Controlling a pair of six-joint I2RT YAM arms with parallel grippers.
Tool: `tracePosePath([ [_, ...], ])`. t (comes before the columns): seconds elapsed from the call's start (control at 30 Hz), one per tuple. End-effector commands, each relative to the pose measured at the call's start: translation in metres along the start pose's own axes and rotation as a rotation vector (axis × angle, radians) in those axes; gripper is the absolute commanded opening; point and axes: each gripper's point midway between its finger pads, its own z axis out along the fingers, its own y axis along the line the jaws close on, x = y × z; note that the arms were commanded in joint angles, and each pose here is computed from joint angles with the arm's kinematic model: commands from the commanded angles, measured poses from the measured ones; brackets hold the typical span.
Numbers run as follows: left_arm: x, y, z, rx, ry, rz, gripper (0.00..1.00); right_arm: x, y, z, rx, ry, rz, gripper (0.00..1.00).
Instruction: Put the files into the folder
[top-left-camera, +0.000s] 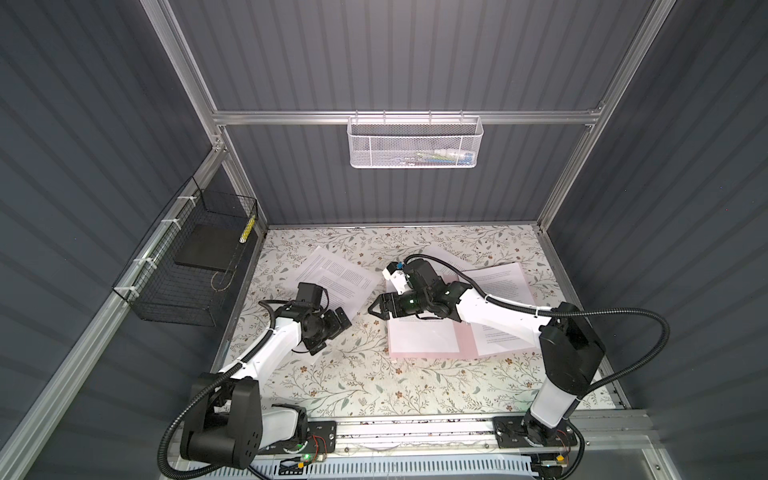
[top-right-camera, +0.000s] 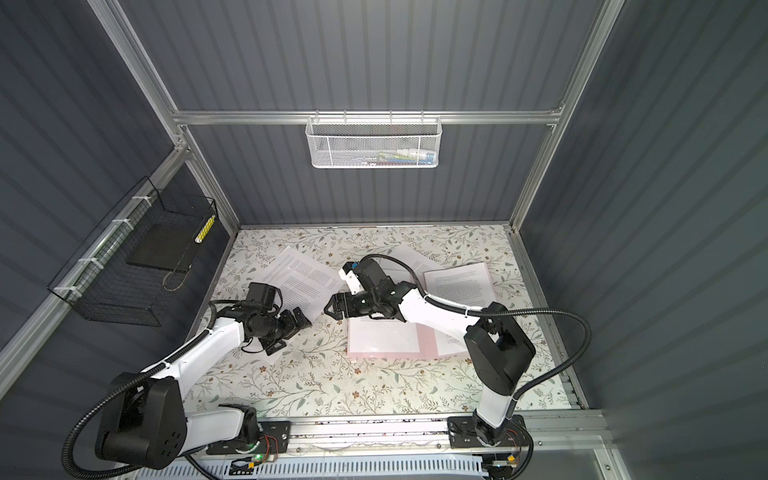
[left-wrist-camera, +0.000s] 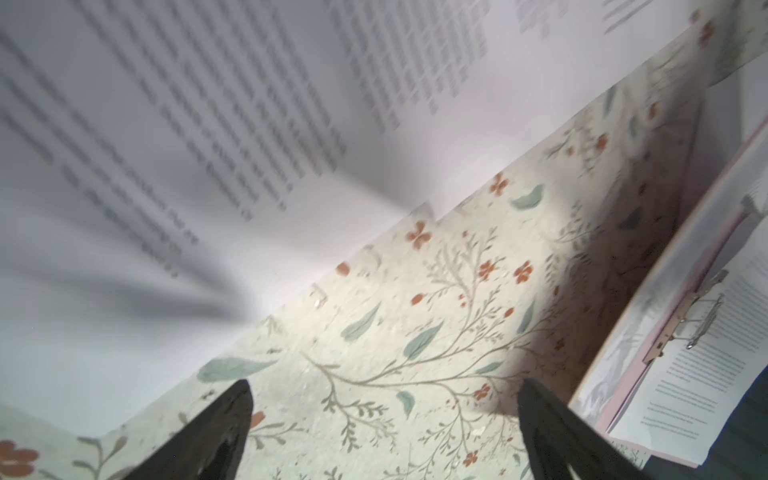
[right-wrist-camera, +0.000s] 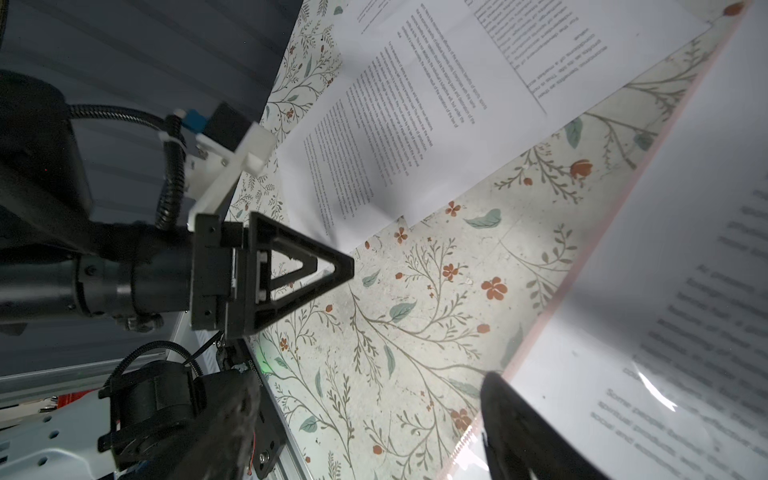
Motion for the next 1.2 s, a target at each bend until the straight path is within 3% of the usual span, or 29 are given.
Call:
tracePosePath([
  [0.0, -0.031, -0.006, 0.001, -0.058, -0.045, 0.045, 1.00, 0.007, 0.002, 0.004, 0.003, 0.020, -0.001, 0.88],
  [0.13, -0.068, -0.008, 0.013, -0.083, -0.083, 0.018, 1.00, 0.008, 0.008, -0.002, -0.011, 0.002, -0.006, 0.99],
  [0.27, -0.094, 0.002, 0.026, -0.091, -0.069, -0.018, 1.00, 0.010, 0.012, -0.006, -0.039, -0.006, 0.001, 0.99],
  [0.43, -0.102, 0.010, 0.034, -0.108, -0.054, -0.015, 1.00, 0.011, 0.011, -0.008, -0.032, -0.013, 0.000, 0.99],
  [0.87, -0.056, 0.033, 0.062, -0.095, 0.048, -0.030, 1.00, 0.005, -0.001, -0.003, 0.024, -0.029, 0.010, 0.99],
  [1.17, 0.010, 0.037, 0.069, -0.069, 0.136, -0.010, 1.00, -0.009, -0.014, 0.013, 0.098, -0.043, 0.031, 0.99],
])
